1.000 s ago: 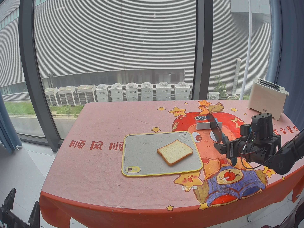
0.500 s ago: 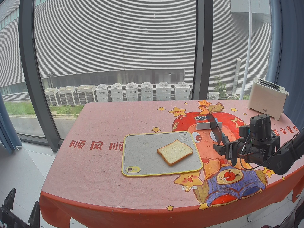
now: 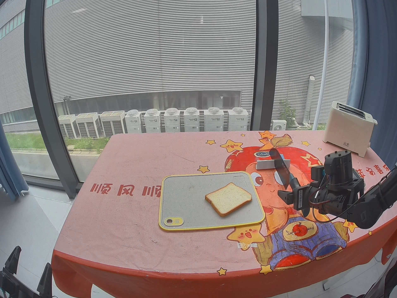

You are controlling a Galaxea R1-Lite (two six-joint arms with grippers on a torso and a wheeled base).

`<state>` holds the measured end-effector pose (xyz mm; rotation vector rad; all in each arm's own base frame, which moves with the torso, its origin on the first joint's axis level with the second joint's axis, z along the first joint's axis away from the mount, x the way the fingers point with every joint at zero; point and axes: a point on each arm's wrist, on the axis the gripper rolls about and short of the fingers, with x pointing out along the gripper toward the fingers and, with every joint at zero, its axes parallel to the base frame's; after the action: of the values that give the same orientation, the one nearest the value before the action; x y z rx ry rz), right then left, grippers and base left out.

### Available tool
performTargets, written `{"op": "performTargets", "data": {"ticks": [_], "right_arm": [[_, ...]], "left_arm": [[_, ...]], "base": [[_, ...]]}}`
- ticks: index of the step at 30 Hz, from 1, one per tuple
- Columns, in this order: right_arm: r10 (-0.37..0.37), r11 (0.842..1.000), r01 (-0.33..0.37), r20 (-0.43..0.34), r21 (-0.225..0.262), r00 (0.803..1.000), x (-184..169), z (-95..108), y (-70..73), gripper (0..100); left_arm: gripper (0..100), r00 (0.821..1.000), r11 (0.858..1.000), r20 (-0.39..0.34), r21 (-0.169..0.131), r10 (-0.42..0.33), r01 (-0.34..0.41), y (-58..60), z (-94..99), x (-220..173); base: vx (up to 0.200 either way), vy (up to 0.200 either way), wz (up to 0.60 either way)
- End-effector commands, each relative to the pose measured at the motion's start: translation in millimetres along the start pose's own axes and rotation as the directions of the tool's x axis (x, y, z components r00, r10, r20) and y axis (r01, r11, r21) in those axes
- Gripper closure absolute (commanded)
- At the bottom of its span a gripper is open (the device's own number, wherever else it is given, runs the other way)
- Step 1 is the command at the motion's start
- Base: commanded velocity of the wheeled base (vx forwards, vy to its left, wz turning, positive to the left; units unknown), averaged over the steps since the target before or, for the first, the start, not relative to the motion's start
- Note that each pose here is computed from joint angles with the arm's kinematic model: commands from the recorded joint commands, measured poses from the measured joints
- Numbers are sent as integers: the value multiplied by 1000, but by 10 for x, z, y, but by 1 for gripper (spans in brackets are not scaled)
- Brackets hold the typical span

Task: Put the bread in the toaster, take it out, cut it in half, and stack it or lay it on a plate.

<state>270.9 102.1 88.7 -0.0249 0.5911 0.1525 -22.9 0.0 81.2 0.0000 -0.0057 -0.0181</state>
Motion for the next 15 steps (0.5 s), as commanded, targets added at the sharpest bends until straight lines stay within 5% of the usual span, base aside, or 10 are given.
{"op": "performTargets", "data": {"ticks": [1,15], "right_arm": [[-2,1000,2,-3,-2,1000,8,-8,1,0],[-2,1000,2,-5,-2,1000,11,-11,1,0]], "left_arm": [[0,1000,1000,-1,0,1,-1,0,-52,0],[0,1000,1000,-1,0,1,-1,0,-52,0]], "base": [[0,0,0],[0,0,0]]}}
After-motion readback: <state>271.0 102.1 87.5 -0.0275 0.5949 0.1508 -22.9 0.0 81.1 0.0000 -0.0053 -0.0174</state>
